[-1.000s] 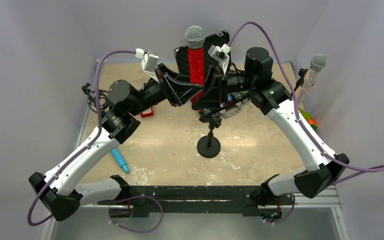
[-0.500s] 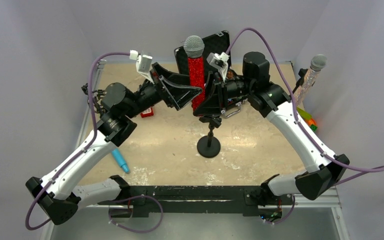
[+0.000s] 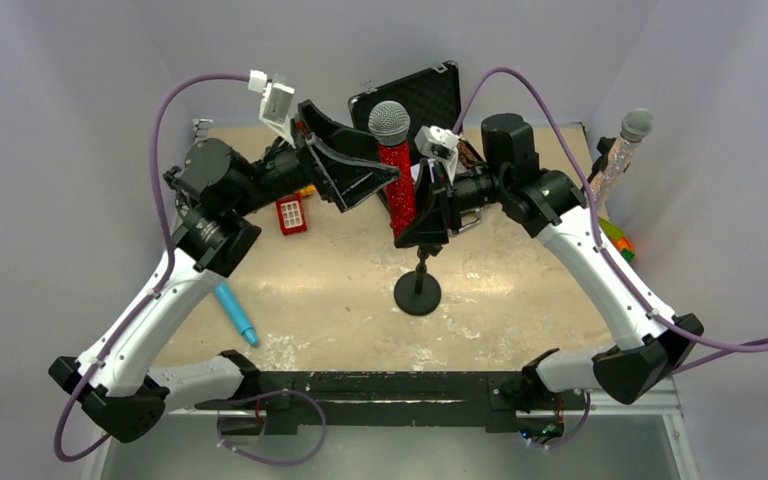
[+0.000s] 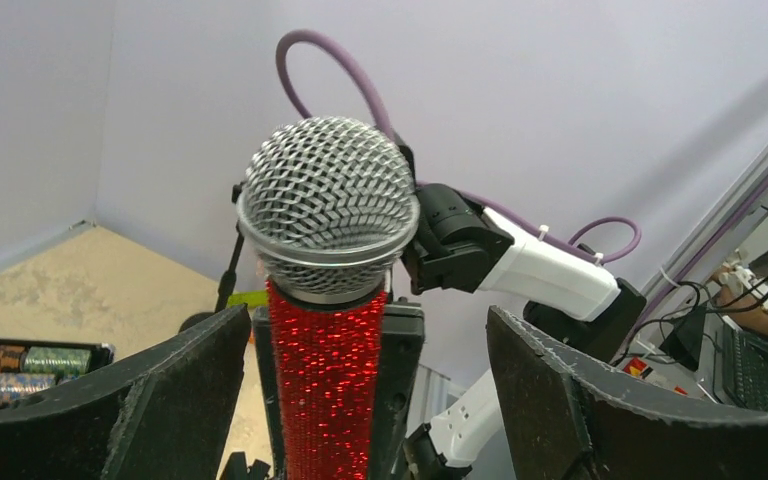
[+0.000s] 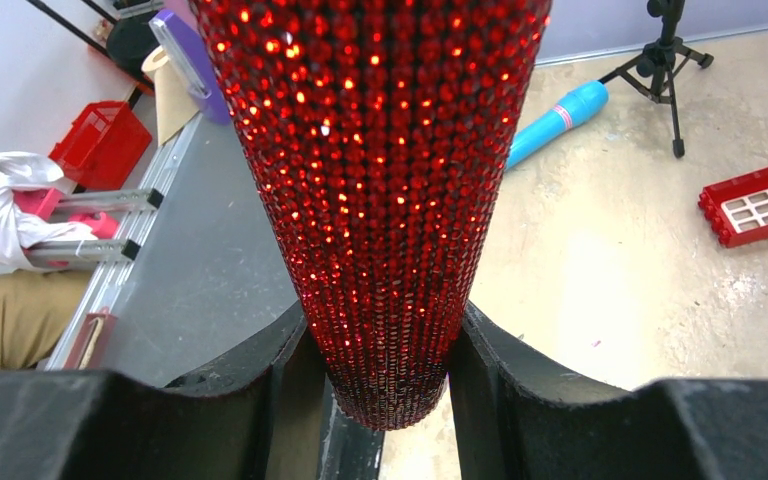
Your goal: Attach the microphones to the stand
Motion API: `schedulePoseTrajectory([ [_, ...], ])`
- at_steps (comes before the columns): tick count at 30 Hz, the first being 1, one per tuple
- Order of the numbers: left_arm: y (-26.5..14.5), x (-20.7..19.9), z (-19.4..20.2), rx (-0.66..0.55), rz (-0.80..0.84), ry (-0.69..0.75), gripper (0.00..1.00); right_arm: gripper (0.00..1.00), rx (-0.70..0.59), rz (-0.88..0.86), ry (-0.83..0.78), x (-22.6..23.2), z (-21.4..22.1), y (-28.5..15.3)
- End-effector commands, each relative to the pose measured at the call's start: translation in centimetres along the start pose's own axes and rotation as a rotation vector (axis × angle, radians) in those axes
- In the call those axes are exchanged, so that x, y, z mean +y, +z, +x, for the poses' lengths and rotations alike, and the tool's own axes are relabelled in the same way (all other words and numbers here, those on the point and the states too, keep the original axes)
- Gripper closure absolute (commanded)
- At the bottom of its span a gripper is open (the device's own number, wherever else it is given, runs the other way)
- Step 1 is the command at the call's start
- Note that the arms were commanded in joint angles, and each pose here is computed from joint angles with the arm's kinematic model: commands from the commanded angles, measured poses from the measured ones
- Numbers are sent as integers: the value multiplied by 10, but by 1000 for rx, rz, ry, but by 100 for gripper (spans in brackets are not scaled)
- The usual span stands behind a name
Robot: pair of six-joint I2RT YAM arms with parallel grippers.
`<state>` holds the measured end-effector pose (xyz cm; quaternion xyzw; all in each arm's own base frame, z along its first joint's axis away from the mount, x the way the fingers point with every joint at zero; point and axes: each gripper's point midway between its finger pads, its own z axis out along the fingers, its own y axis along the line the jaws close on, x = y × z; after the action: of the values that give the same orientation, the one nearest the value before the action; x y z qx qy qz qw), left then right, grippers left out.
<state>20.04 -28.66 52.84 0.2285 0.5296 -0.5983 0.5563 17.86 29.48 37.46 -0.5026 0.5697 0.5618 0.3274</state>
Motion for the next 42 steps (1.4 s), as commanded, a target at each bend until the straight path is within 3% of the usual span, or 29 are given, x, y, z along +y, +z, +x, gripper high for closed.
schedulePoseTrajectory([
  [1, 4, 3, 6, 39, 4, -17, 9, 100, -28, -34, -116, 23, -20, -6],
  [8, 11, 8, 6, 33, 7, -25, 13, 100, -22, -39, -101, 20, -17, -5],
  [16, 16, 9, 5, 22, 30, -9, 27, 100, -17, -48, -86, 18, -15, -3],
  [24, 21, 10, 8, 34, 54, 2, 32, 100, -11, -49, -75, 15, -13, -2],
  [28, 22, 8, 6, 29, 74, 15, 50, 100, -7, -44, -70, 14, -11, -2],
  [29, 22, 7, 5, 26, 77, 18, 60, 100, -6, -42, -67, 13, -11, -2],
  [30, 22, 6, 4, 26, 81, 23, 76, 100, -4, -39, -67, 12, -9, -2],
  [32, 20, 3, 3, 25, 90, 36, 99, 85, 0, -30, -73, 12, -8, -2],
  [37, 1, 1, 6, 46, 41, 126, 100, 25, 18, 18, -180, 20, -15, -13],
  [39, -12, 0, 9, 66, 16, 170, 100, 14, 31, 58, -253, 23, -21, -23],
  [42, -36, -8, 14, 110, -15, 231, 100, 6, 58, 123, -350, 26, -28, -41],
])
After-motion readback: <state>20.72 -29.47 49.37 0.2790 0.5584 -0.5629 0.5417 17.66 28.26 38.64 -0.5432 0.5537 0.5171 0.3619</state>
